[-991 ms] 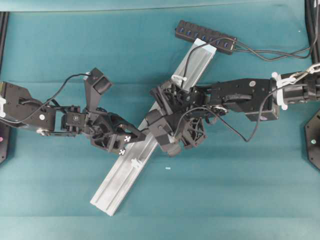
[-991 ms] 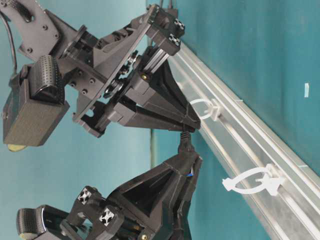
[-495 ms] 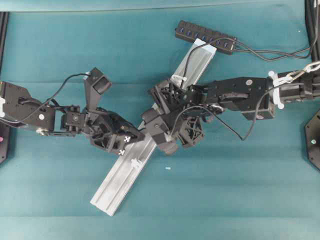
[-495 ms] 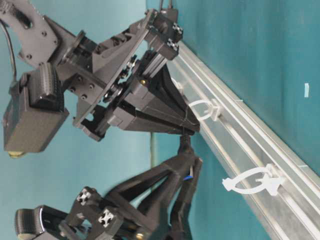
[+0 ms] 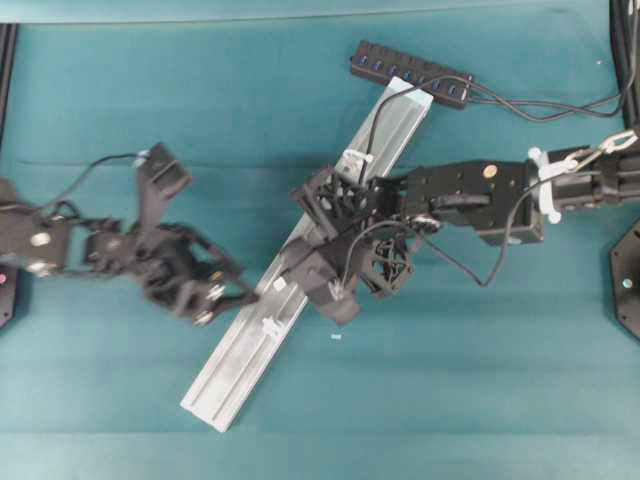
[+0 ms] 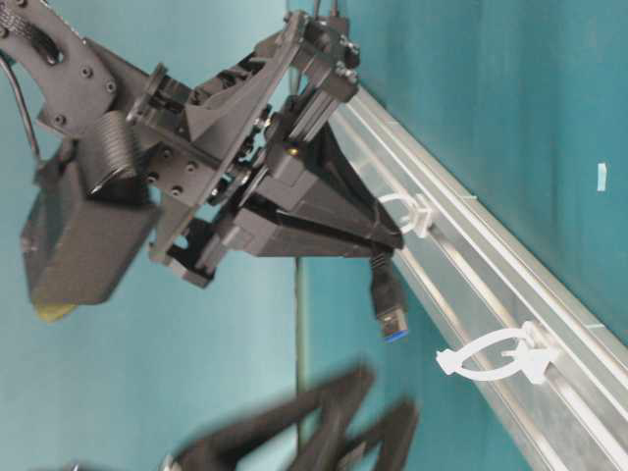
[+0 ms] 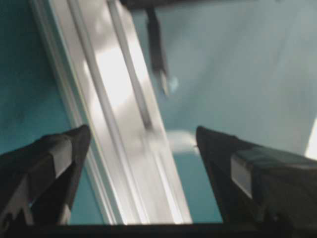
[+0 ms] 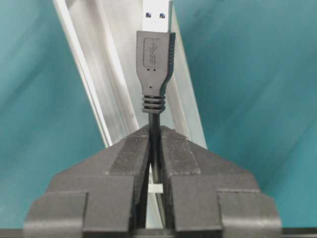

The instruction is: Pass the USB cable through three rings with both arms.

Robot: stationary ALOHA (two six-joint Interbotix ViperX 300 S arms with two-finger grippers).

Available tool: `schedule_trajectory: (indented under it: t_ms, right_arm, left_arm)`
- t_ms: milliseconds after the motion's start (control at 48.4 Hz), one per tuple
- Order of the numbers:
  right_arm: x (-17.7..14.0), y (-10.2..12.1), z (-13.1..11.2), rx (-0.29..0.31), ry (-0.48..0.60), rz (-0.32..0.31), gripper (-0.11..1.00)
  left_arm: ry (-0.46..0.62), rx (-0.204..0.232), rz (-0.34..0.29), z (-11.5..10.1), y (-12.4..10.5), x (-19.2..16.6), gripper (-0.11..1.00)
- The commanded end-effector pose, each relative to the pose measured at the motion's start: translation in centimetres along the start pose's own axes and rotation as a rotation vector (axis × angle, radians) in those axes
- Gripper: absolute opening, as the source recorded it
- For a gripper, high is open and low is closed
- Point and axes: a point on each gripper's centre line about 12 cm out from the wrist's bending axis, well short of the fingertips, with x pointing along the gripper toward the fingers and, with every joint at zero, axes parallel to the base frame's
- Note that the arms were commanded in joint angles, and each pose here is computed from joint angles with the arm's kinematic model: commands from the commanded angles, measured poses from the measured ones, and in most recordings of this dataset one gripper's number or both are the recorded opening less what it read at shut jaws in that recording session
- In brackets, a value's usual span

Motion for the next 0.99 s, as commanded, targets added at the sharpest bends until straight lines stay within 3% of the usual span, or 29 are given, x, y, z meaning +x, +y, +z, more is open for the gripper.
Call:
schedule_trajectory:
  t_ms: [0, 124, 495, 826, 970]
  right_arm:
    - [0.1, 0.0, 0.6, -0.039, -0.001, 0.0, 0.08]
    - [0.4, 0.0, 0.7, -0.071, 0.002, 0.007, 0.08]
    - [1.1, 1.1, 1.4, -0.159, 0.015, 0.051, 0.08]
    - [1.6, 1.3, 2.8, -0.188, -0.001, 0.052, 0.08]
    - [2.1, 1.5, 3.4, -0.2, -0.005, 0.056, 0.08]
  left_arm:
    - [-0.043, 0.019, -0.101, 1.3, -3.2, -4.2, 0.94]
    - [-0.003, 0.027, -0.08, 0.5, -3.2, -6.5, 0.94]
    - [-0.013, 0.037, -0.088, 0.5, -2.8, -10.2, 0.94]
    - [-0.042, 0.205, -0.109, 0.8, -3.2, -11.0, 0.93]
    - [-0.045, 0.231, -0.111, 0.8, -3.1, -11.2, 0.93]
